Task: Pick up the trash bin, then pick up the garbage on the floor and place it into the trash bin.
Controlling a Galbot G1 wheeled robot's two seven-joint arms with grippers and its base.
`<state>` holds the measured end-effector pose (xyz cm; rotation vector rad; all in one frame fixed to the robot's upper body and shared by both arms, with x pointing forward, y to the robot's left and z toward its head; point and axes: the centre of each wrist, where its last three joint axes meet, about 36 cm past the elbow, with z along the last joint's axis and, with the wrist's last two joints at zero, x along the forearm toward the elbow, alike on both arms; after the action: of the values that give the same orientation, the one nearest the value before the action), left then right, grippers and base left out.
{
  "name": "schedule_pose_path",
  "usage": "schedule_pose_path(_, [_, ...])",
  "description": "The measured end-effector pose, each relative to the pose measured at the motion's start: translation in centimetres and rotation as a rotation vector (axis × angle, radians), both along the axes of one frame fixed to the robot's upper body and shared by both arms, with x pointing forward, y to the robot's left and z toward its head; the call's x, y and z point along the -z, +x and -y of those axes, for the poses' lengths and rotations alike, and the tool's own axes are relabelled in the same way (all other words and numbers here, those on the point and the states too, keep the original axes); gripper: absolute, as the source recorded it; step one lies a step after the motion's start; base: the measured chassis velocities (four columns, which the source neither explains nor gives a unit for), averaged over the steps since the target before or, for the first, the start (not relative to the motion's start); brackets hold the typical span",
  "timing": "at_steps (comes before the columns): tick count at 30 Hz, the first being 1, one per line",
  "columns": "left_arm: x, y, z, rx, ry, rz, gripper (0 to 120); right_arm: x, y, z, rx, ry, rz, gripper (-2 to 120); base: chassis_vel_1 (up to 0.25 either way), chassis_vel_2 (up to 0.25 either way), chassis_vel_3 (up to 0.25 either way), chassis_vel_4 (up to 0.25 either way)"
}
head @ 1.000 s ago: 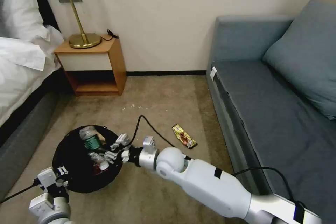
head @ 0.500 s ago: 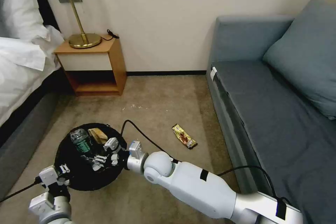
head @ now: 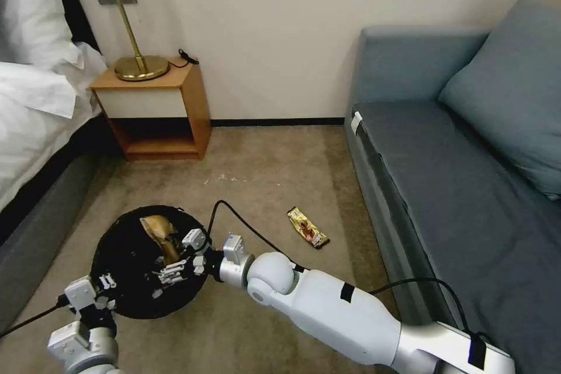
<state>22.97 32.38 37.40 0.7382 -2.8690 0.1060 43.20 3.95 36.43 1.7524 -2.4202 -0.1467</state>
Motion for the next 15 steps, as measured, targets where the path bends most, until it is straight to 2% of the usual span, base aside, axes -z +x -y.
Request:
schedule_pose_path(5, [0.1,0.1,-0.3,-0.007,-0.005,0.000,5,-1.1,0.5,2.9,0.079,0.081,0.101,100,0.000,0.000,0.000,0.000])
schedule_pose_path(11, [0.1,0.2,-0.4,-0.022,-0.013,-0.001,5,-1.6,0.1,6.1,0.256,0.064,0.178,100,0.000,0.000,0.000,0.000])
schedule_pose_path(14, [0.1,0.2,-0.5,-0.024,-0.014,-0.001,5,-1.5,0.0,6.5,0.280,0.060,0.186,100,0.000,0.000,0.000,0.000])
schedule_pose_path(15, [0.2,0.3,-0.6,-0.032,-0.017,-0.004,5,-1.1,-0.7,8.7,0.419,0.060,0.244,100,0.000,0.000,0.000,0.000])
